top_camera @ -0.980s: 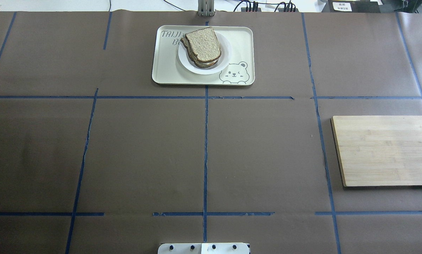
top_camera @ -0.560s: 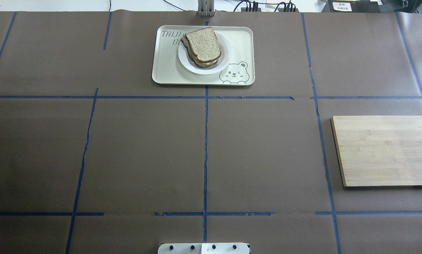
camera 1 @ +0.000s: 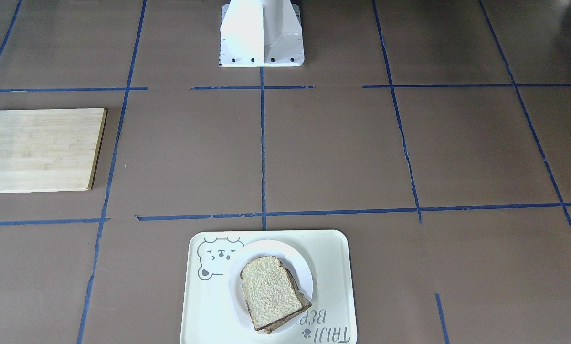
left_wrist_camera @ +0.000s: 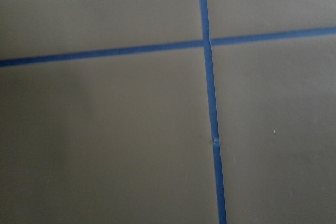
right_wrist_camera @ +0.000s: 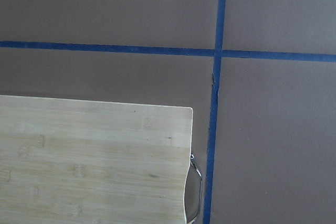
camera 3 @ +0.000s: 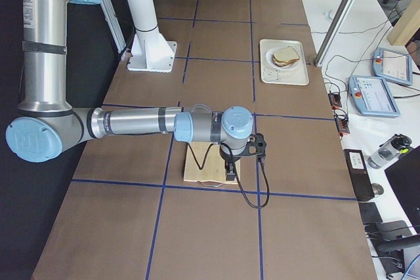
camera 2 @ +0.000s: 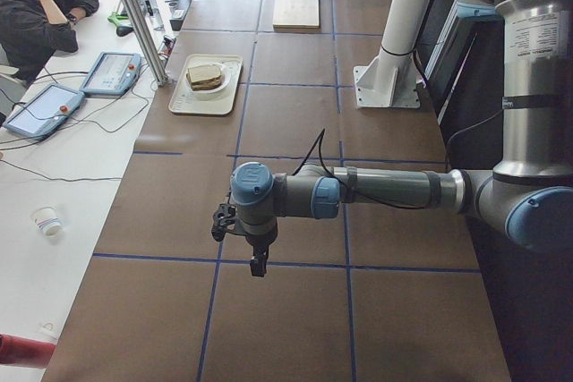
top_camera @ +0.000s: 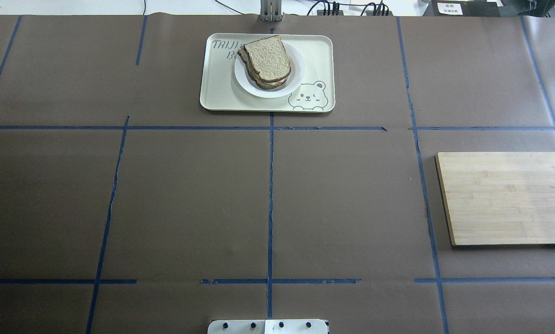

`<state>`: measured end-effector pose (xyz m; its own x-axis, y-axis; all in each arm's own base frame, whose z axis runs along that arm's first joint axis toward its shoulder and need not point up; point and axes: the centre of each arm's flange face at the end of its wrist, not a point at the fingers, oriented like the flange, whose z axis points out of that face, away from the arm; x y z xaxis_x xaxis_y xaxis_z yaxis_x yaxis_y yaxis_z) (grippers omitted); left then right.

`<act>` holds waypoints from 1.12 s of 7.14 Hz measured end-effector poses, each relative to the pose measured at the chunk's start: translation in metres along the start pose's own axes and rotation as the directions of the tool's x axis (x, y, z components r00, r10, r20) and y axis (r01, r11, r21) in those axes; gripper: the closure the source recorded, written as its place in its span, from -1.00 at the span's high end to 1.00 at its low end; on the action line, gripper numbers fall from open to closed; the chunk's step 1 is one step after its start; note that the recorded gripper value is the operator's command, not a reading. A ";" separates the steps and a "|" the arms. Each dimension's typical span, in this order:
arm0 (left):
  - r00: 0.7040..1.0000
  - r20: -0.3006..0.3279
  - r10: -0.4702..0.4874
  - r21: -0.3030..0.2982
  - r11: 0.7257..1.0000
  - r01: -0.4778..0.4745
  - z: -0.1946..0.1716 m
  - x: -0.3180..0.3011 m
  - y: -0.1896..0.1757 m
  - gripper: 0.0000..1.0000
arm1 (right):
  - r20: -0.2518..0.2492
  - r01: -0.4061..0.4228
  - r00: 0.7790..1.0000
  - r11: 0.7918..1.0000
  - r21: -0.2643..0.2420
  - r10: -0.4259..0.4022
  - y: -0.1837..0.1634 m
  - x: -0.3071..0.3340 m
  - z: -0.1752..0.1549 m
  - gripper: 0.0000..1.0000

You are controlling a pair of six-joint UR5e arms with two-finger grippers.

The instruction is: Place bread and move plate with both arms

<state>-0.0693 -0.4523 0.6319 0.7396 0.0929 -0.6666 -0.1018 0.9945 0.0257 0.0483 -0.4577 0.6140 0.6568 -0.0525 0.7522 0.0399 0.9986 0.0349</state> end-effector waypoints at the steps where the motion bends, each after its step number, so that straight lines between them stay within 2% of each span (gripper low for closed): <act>1: 1.000 -0.004 -0.003 -0.011 1.000 0.003 -0.005 -0.003 -0.001 1.00 | 0.000 -0.002 1.000 1.000 -0.001 0.002 0.001 0.001 0.001 1.00; 4: 1.000 -0.013 -0.023 -0.035 0.999 0.022 0.006 -0.016 0.000 1.00 | -0.001 -0.015 1.000 1.000 -0.009 0.015 0.003 0.008 0.004 1.00; 8: 1.000 -0.014 -0.020 -0.024 1.000 0.020 0.030 -0.037 0.002 1.00 | -0.001 -0.021 1.000 1.000 -0.013 0.021 0.004 0.011 0.006 1.00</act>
<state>-0.0772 -0.4521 0.6786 0.7323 0.0722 -0.6771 -0.1033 0.9946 -0.0056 0.0513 -0.4544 0.6265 0.6586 -0.0315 0.7518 0.0357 0.9993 0.0106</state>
